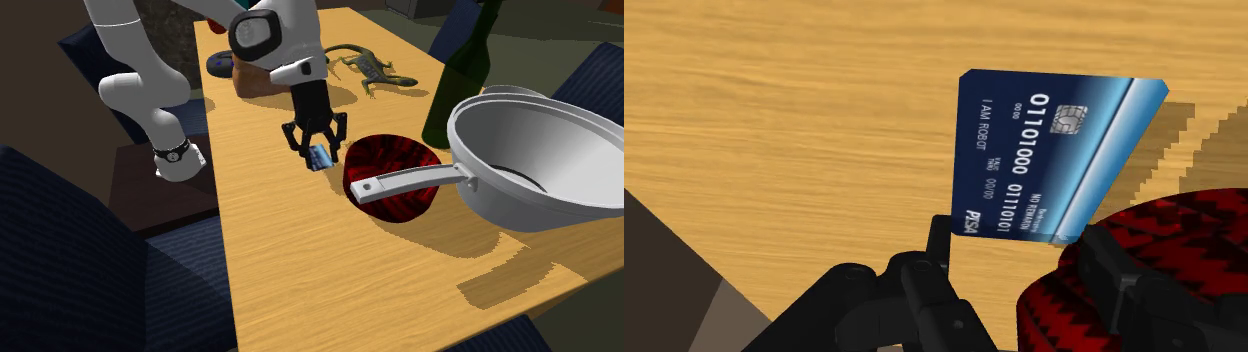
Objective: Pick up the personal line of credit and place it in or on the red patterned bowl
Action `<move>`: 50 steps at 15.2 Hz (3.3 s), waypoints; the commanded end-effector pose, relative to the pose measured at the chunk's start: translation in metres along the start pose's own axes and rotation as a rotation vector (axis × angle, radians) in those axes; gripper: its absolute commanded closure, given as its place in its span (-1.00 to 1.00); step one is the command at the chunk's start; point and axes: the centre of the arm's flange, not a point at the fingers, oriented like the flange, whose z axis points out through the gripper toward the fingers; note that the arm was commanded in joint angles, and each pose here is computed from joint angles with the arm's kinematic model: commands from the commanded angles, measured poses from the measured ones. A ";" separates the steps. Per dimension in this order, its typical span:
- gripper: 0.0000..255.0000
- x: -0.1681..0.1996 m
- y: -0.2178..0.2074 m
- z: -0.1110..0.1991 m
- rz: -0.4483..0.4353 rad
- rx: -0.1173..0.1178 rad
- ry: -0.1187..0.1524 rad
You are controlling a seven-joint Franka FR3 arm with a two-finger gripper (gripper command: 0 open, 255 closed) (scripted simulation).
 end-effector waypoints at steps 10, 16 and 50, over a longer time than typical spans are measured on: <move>1.00 0.032 0.000 -0.049 0.000 0.000 -0.001; 1.00 0.049 0.000 -0.076 0.000 0.000 -0.001; 1.00 0.156 -0.108 -0.006 0.000 0.000 -0.001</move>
